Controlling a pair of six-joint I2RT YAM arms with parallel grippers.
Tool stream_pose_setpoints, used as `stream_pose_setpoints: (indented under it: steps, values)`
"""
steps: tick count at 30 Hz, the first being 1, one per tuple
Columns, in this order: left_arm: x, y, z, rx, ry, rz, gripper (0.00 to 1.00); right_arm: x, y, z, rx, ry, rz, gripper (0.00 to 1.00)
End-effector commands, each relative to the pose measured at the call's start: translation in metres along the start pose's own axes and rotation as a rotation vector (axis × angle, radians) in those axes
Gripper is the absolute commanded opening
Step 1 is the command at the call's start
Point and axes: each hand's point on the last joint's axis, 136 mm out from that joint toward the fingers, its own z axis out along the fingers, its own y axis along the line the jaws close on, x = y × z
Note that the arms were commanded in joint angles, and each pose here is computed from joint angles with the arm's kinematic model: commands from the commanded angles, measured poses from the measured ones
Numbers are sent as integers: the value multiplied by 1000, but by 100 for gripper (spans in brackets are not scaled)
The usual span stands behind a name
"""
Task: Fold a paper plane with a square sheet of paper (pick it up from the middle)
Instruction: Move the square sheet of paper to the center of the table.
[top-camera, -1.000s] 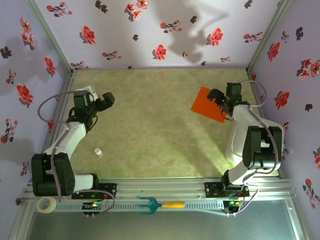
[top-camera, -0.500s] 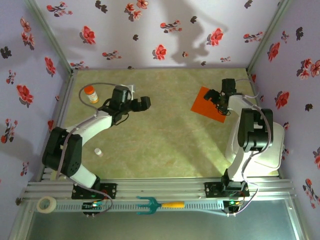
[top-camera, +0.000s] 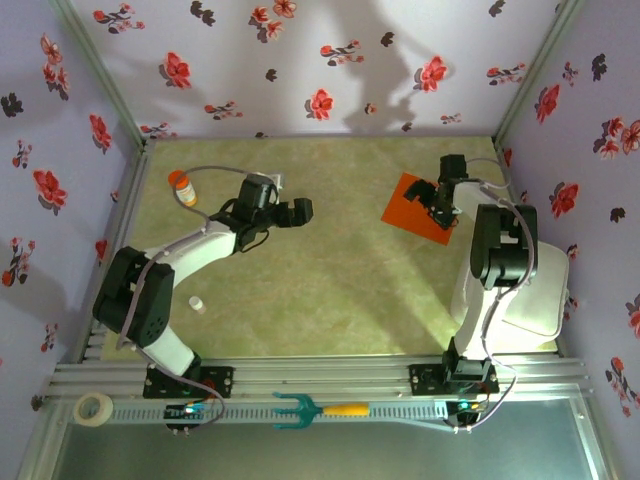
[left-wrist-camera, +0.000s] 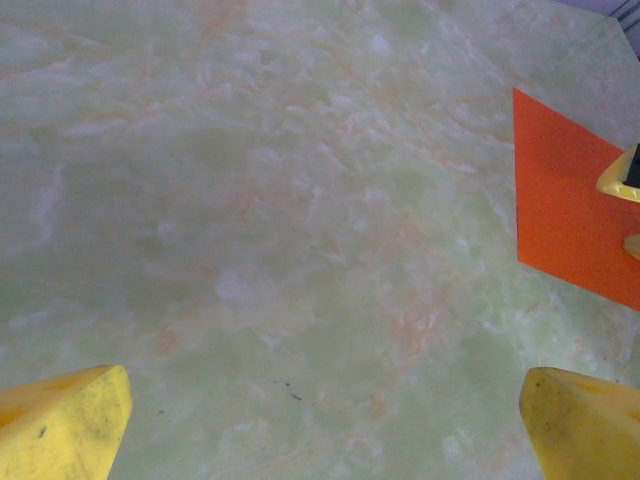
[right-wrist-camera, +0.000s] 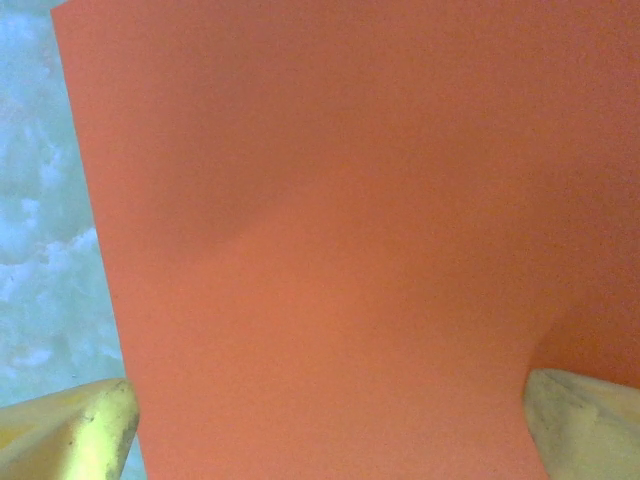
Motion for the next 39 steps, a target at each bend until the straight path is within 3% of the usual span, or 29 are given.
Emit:
stream_pose_setpoints:
  steps: [1, 7, 14, 18, 24, 30, 39]
  values:
    - [-12, -3, -3, -5, -40, -13, 100, 24, -14, 10, 34, 114, 35, 99]
    - [-14, -4, -7, -2, -48, -6, 100, 50, -11, 3, 26, 160, 3, 99]
    - [-16, -2, -16, 18, -120, -8, 100, 100, 15, -6, -25, 235, -89, 99]
    - [-11, 0, -15, 15, -99, -5, 100, 119, 30, -15, -57, 242, -131, 99]
    - [-2, -10, -8, 74, -42, -18, 100, 94, 45, -33, -61, 162, -211, 99]
    - [2, -21, 0, 108, 8, -14, 100, 69, 34, -19, -25, 152, -171, 99]
    - [9, -38, 10, 149, 65, 4, 100, 78, 27, 4, -47, 213, -121, 99]
